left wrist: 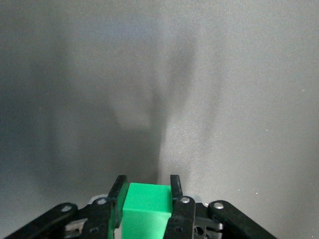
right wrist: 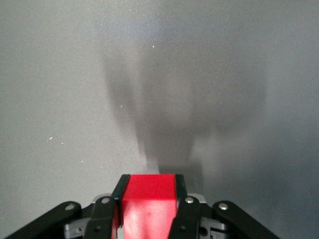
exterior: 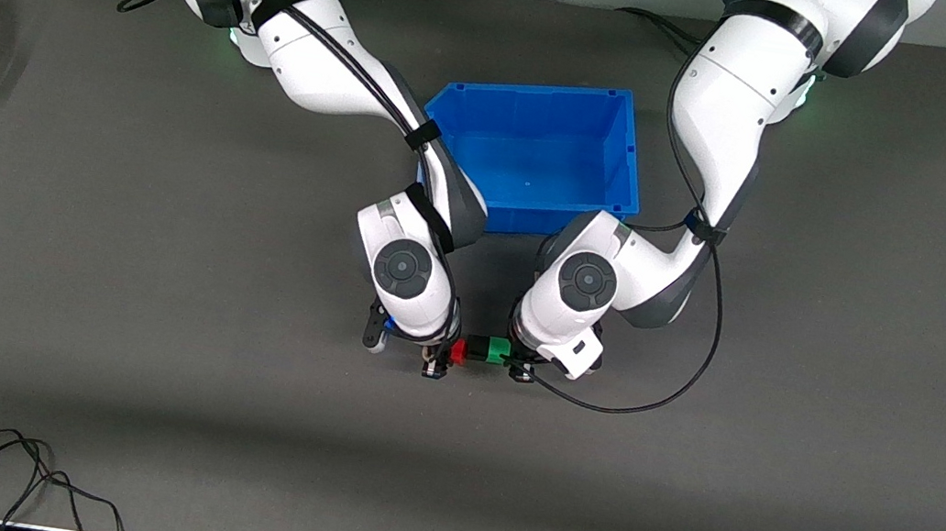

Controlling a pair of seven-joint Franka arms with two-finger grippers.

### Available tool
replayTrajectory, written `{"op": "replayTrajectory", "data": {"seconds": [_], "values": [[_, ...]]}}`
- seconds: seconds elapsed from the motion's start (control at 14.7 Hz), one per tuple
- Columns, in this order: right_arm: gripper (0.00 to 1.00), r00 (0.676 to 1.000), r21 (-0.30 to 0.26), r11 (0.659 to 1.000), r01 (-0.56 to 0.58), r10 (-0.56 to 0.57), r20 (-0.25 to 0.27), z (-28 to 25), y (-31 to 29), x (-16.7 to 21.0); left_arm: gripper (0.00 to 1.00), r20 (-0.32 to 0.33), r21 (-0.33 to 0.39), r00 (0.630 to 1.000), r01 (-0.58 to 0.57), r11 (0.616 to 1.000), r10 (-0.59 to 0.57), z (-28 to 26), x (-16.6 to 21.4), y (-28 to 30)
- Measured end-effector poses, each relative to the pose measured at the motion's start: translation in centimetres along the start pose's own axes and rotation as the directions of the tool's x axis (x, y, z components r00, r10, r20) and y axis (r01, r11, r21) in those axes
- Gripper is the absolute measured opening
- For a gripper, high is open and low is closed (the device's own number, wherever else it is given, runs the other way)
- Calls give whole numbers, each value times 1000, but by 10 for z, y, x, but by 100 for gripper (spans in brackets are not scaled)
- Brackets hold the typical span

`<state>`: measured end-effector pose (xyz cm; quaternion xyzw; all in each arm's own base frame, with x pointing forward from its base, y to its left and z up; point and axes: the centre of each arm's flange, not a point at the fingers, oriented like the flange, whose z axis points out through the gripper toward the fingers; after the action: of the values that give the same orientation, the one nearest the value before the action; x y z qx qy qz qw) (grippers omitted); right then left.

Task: Attach green and red cubes to black cube
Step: 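Press the red and green cubes against the black cube's sides, then open both grippers and lift them off the cube row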

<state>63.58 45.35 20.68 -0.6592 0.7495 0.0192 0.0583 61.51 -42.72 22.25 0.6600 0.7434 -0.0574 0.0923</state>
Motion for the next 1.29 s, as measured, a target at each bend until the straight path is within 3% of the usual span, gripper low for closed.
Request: {"op": "replayTrajectory", "data": {"seconds": [0.88, 1.02, 1.29], "values": [[40, 1000, 14, 1000, 8, -8, 6, -1, -1, -2, 39, 3, -14, 999, 44, 999, -44, -5, 1, 6], [40, 1000, 15, 1000, 16, -16, 5, -1, 1, -3, 52, 6, -17, 999, 53, 998, -52, -6, 0, 7], [40, 1000, 16, 999, 30, -30, 2, -1, 3, -6, 61, 8, -19, 998, 56, 998, -56, -7, 0, 7]]}}
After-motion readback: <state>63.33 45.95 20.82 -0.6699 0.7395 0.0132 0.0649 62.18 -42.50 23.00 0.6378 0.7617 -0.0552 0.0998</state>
